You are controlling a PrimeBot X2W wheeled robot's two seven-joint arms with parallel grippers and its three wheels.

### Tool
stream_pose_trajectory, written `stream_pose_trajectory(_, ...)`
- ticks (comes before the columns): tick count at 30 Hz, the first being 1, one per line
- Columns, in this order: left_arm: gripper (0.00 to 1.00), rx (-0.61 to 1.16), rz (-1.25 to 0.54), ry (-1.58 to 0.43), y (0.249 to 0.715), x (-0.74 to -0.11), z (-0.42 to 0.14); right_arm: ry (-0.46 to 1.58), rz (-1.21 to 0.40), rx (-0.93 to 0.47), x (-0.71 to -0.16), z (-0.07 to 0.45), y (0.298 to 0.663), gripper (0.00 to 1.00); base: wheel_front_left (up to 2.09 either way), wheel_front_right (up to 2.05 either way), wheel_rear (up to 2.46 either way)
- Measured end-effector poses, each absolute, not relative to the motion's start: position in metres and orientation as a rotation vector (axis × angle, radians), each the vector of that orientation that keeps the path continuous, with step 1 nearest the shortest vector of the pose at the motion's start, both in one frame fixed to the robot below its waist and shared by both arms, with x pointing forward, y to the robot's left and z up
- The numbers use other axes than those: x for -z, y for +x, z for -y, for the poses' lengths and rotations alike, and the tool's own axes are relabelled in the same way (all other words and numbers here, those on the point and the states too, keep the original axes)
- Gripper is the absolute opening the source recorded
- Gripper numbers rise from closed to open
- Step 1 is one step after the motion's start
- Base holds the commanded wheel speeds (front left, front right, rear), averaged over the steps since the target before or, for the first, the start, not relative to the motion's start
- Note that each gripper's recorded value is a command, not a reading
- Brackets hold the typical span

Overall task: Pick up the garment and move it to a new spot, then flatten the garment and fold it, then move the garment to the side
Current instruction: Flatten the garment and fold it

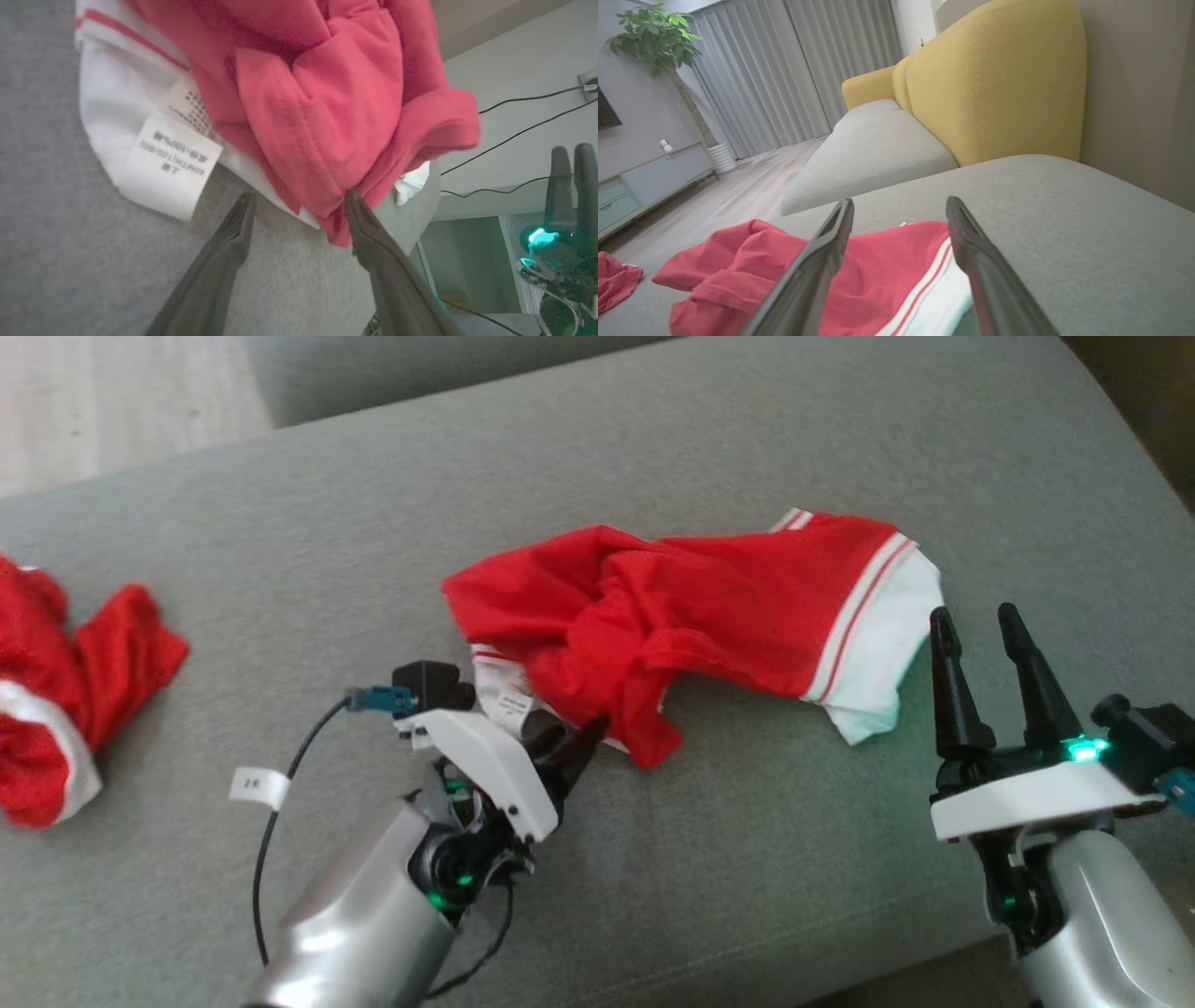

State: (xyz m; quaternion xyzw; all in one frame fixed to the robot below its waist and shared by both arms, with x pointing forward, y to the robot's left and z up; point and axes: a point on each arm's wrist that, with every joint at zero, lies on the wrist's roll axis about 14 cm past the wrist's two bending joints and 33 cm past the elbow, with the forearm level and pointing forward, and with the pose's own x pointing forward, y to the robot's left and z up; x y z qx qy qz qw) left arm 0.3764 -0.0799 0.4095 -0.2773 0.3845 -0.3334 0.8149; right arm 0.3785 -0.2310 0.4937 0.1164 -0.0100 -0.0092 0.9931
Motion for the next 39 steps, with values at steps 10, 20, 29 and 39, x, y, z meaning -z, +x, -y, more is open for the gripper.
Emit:
stream_pose_trajectory(10, 0.0, 0.719, -0.77, -0.559, 0.394, -0.413, 0.087, 0.226, 0.025, 0.053, -0.494, 0.242, 0.375, 1.0, 0.0, 0.0, 0.0)
stream_pose_trajectory(20, 0.0, 0.775, -0.85, -0.194, 0.422, -0.432, 0.015, 0.245, 0.033, 0.026, -0.496, 0.229, 0.381, 1.0, 0.0, 0.0, 0.0)
stream_pose_trajectory(29, 0.0, 0.681, -1.074, 0.143, 0.426, -0.407, -0.063, 0.244, -0.012, 0.039, -0.482, 0.231, 0.376, 1.0, 0.0, 0.0, 0.0)
stream_pose_trajectory(39, 1.0, 0.494, -0.925, -0.026, 0.474, -0.413, -0.082, 0.243, -0.038, 0.048, -0.474, 0.235, 0.376, 1.0, 0.0, 0.0, 0.0)
